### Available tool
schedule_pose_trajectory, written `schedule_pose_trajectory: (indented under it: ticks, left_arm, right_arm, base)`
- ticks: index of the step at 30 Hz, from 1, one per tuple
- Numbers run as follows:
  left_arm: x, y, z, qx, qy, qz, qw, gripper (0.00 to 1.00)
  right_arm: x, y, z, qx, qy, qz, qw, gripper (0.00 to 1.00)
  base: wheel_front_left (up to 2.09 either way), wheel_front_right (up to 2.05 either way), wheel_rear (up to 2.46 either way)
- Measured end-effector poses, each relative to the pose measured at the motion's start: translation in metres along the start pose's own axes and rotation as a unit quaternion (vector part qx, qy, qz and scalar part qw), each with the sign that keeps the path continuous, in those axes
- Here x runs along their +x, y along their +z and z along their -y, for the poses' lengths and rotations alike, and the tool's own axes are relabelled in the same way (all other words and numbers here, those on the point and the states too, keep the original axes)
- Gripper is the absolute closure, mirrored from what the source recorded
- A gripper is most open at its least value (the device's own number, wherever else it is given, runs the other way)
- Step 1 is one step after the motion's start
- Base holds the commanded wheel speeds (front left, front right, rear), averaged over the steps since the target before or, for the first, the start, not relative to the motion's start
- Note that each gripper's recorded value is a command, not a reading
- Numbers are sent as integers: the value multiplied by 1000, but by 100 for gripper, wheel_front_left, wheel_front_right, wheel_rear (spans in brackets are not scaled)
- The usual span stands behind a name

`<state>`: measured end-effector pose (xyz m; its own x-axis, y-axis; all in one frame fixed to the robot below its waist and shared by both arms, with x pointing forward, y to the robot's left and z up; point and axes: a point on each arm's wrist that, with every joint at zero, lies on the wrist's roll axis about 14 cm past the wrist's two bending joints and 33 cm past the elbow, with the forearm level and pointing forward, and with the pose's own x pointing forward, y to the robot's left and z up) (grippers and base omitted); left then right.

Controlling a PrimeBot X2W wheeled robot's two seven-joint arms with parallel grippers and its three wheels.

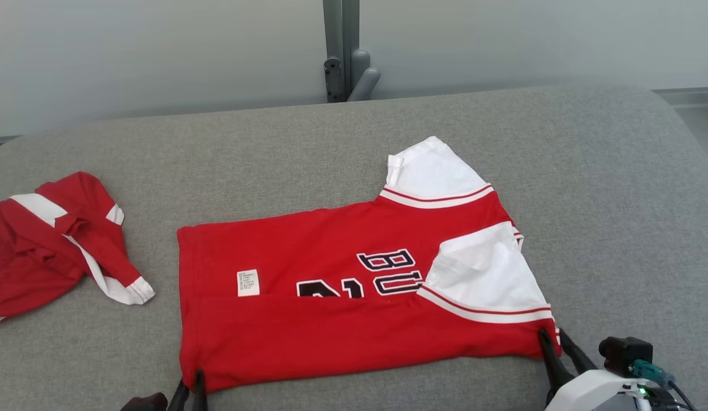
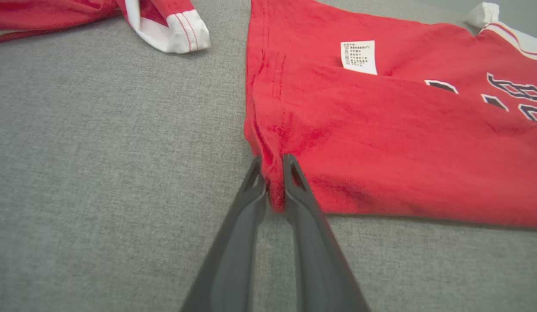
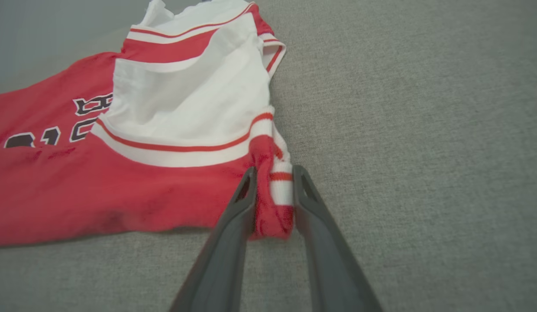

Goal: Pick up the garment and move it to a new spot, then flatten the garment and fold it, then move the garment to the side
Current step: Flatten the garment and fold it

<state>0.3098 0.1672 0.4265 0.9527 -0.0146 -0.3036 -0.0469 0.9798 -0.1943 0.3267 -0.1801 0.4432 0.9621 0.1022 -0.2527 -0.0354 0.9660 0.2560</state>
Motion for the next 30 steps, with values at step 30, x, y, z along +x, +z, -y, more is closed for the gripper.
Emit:
schedule_pose_trajectory:
  ticks: [30]
  left_arm:
    - [149, 62, -5, 79, 1, 30, 996, 0]
  right_arm:
    - [134, 88, -26, -70, 53, 94, 992, 0]
  base:
    - [0, 0, 0]
